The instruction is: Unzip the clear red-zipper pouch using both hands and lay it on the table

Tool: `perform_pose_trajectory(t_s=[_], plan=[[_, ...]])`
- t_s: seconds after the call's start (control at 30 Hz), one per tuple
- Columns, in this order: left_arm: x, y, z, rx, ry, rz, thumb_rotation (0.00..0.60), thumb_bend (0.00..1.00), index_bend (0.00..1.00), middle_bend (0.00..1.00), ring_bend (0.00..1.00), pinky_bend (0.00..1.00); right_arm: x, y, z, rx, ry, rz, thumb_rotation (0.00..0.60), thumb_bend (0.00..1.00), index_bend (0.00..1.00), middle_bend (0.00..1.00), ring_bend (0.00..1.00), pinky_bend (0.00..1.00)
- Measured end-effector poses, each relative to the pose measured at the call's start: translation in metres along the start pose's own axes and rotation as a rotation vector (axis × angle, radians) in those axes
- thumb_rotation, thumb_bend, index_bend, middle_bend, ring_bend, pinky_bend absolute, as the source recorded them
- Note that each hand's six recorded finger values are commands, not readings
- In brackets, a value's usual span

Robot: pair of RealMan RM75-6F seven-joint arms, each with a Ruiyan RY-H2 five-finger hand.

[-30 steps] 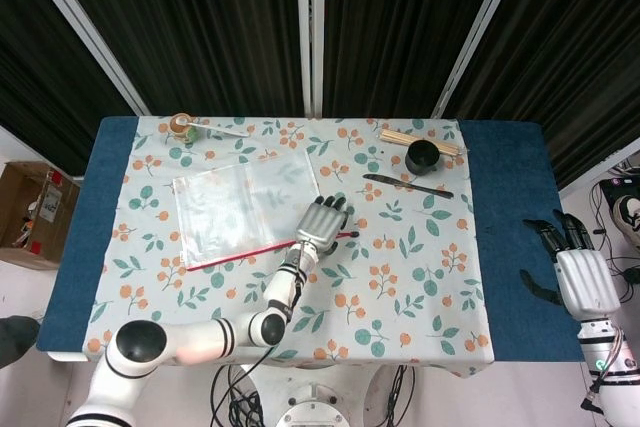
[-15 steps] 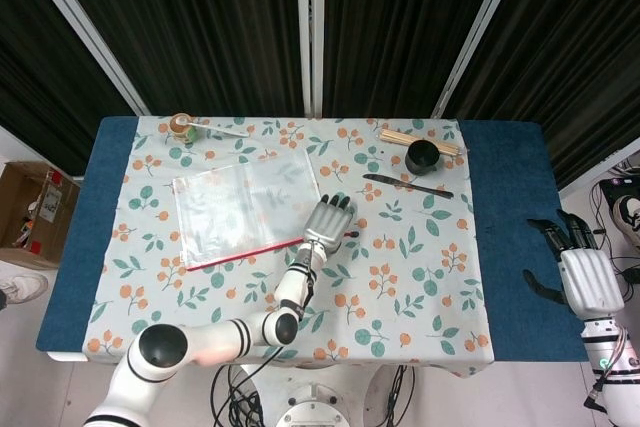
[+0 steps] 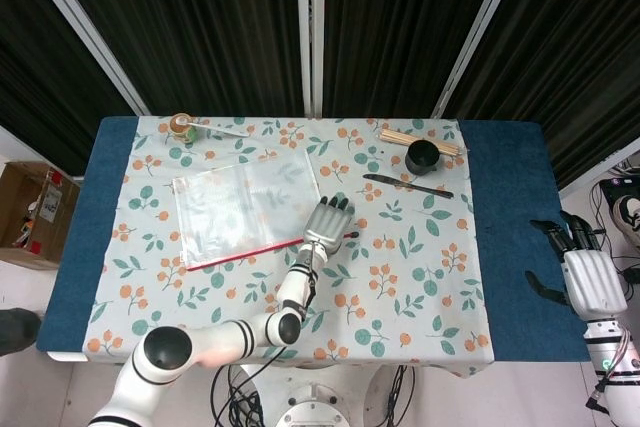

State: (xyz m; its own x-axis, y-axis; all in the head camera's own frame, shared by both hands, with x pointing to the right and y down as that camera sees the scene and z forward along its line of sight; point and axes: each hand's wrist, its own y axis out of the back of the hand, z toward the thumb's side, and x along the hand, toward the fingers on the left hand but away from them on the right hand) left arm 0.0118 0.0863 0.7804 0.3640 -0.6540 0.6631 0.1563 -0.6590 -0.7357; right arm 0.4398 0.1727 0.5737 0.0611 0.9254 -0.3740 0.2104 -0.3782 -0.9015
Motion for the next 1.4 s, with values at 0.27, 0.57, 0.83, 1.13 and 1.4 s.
perform_pose_trajectory(t_s=[0.27,0.57,0.83,1.13,1.4], plan=[[0.001,0.002,-0.004,0.003,0.009,0.017,0.6,0.43,0.6,0.14,0.11,0.16,0.0,0.001,0.0,-0.004,0.001,-0.002,0.6,0.18,0.19,0.19,0.0,0.05],[-0.019,0.031,-0.014,-0.123,-0.004,0.197,0.6,0.47,0.63,0.17,0.11,0.16,-0.003,0.003,0.009,-0.01,0.034,-0.005,0.6,0.18,0.19,0.19,0.0,0.05],[-0.072,0.056,-0.044,-0.252,0.004,0.444,0.6,0.45,0.66,0.35,0.24,0.22,-0.017,0.01,0.04,-0.018,0.152,-0.012,0.6,0.18,0.19,0.19,0.0,0.04],[-0.136,0.06,-0.088,-0.355,0.078,0.683,0.6,0.45,0.69,0.54,0.43,0.51,-0.05,0.004,0.105,0.015,0.346,0.048,0.6,0.18,0.19,0.19,0.0,0.04],[-0.173,0.059,-0.105,-0.377,0.111,0.821,0.6,0.45,0.72,0.71,0.65,0.73,-0.086,-0.001,0.179,0.065,0.528,0.108,0.6,0.18,0.19,0.18,0.0,0.04]])
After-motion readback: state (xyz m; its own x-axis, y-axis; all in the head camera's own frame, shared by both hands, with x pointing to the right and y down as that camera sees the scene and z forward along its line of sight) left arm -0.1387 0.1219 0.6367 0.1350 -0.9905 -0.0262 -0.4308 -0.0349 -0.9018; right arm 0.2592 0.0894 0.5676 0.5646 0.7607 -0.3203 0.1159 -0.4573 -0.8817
